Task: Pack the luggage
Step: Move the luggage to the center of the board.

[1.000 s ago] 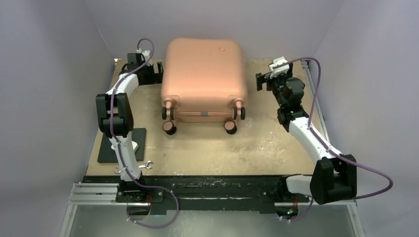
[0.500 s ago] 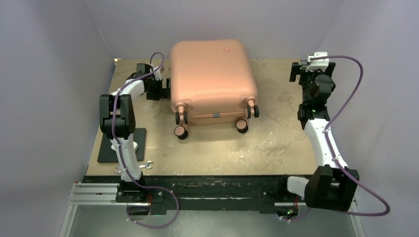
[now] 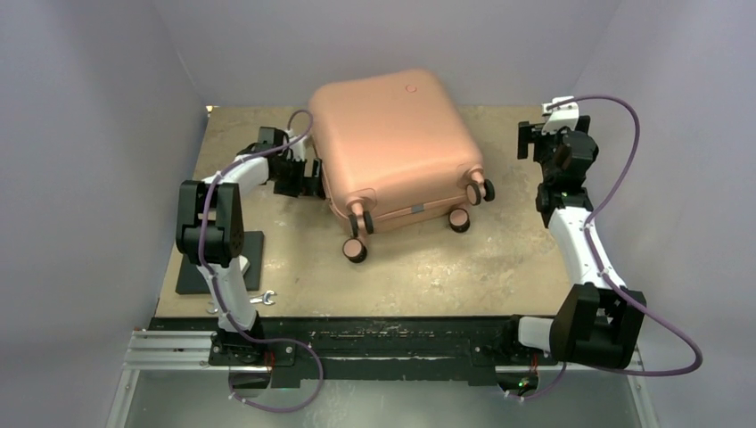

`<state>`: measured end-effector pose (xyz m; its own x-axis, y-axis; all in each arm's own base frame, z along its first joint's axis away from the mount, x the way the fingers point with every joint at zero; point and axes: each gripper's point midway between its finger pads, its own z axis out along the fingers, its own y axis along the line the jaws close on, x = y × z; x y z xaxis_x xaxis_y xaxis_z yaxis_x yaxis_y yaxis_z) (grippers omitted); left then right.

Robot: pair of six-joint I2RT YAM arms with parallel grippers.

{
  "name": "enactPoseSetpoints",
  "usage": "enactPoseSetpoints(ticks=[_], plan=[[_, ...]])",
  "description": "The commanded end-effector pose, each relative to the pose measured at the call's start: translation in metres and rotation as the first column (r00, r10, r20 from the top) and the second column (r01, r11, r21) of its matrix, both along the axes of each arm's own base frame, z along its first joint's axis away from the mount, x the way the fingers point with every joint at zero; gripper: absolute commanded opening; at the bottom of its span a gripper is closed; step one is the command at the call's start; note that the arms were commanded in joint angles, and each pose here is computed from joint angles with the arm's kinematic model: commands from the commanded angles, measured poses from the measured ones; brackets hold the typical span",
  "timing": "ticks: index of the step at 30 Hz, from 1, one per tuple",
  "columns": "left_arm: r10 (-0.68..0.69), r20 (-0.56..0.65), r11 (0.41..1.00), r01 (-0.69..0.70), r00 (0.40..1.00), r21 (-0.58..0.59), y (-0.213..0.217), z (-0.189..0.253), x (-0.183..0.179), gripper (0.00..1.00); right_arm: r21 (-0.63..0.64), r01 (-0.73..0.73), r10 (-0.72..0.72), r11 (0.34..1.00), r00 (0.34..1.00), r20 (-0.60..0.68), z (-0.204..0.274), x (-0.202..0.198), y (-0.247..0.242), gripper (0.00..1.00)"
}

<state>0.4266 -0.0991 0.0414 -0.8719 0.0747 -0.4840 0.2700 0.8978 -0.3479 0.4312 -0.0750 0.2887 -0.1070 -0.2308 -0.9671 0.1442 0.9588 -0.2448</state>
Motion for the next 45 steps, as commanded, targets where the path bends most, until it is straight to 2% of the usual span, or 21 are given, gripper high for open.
enactPoseSetpoints(ticks=[1, 5, 9, 10, 13, 16, 18, 21, 27, 34, 38, 45], plan=[[-0.277, 0.07, 0.96, 0.278, 0.958, -0.016, -0.063, 0.025, -0.038, 0.94, -0.031, -0.011, 0.012, 0.999, 1.0, 0.02, 0.024, 0.0, -0.004, 0.93], [-0.381, 0.11, 0.925, 0.379, 0.918, 0.041, -0.083, 0.032, -0.055, 0.94, -0.013, -0.068, 0.067, 0.998, 0.997, -0.046, 0.023, -0.003, -0.002, 0.93], [-0.415, 0.135, 0.91, 0.413, 0.9, 0.048, -0.091, 0.043, -0.06, 0.94, 0.038, -0.148, 0.153, 0.988, 0.951, -0.27, -0.01, -0.013, -0.004, 0.93], [-0.409, 0.147, 0.912, 0.406, 0.9, 0.055, -0.09, 0.048, -0.058, 0.94, 0.033, -0.174, 0.176, 0.984, 0.94, -0.293, -0.012, -0.015, -0.005, 0.93], [-0.336, 0.207, 0.942, 0.328, 0.919, 0.069, -0.078, 0.068, -0.041, 0.94, 0.027, -0.244, 0.234, 0.969, 0.884, -0.406, -0.037, -0.038, -0.003, 0.93], [-0.183, 0.263, 0.982, 0.19, 0.947, -0.001, -0.048, 0.094, -0.011, 0.94, -0.001, -0.278, 0.246, 0.961, 0.85, -0.465, -0.049, -0.06, 0.0, 0.93], [-0.09, 0.293, 0.993, 0.107, 0.952, -0.041, -0.023, 0.112, 0.01, 0.94, -0.014, -0.294, 0.252, 0.956, 0.84, -0.481, -0.051, -0.074, 0.004, 0.93], [0.023, 0.355, 0.999, -0.008, 0.934, -0.041, 0.012, 0.133, 0.043, 0.94, -0.023, -0.312, 0.259, 0.95, 0.827, -0.5, -0.056, -0.091, 0.009, 0.92], [0.149, 0.442, 0.988, -0.111, 0.885, -0.112, 0.039, 0.16, 0.098, 0.95, 0.051, -0.324, 0.298, 0.945, 0.786, -0.541, -0.091, -0.114, 0.02, 0.91], [0.215, 0.412, 0.963, -0.121, 0.885, -0.242, 0.028, 0.148, 0.145, 0.96, 0.17, -0.329, 0.368, 0.929, 0.763, -0.532, -0.125, -0.123, 0.026, 0.92], [0.248, 0.375, 0.941, -0.129, 0.893, -0.314, 0.021, 0.137, 0.164, 0.96, 0.253, -0.305, 0.394, 0.918, 0.77, -0.502, -0.13, -0.125, 0.004, 0.92], [0.283, 0.279, 0.878, -0.131, 0.918, -0.46, 0.003, 0.114, 0.181, 0.95, 0.477, -0.298, 0.532, 0.827, 0.689, -0.492, -0.172, -0.121, -0.019, 0.84]])
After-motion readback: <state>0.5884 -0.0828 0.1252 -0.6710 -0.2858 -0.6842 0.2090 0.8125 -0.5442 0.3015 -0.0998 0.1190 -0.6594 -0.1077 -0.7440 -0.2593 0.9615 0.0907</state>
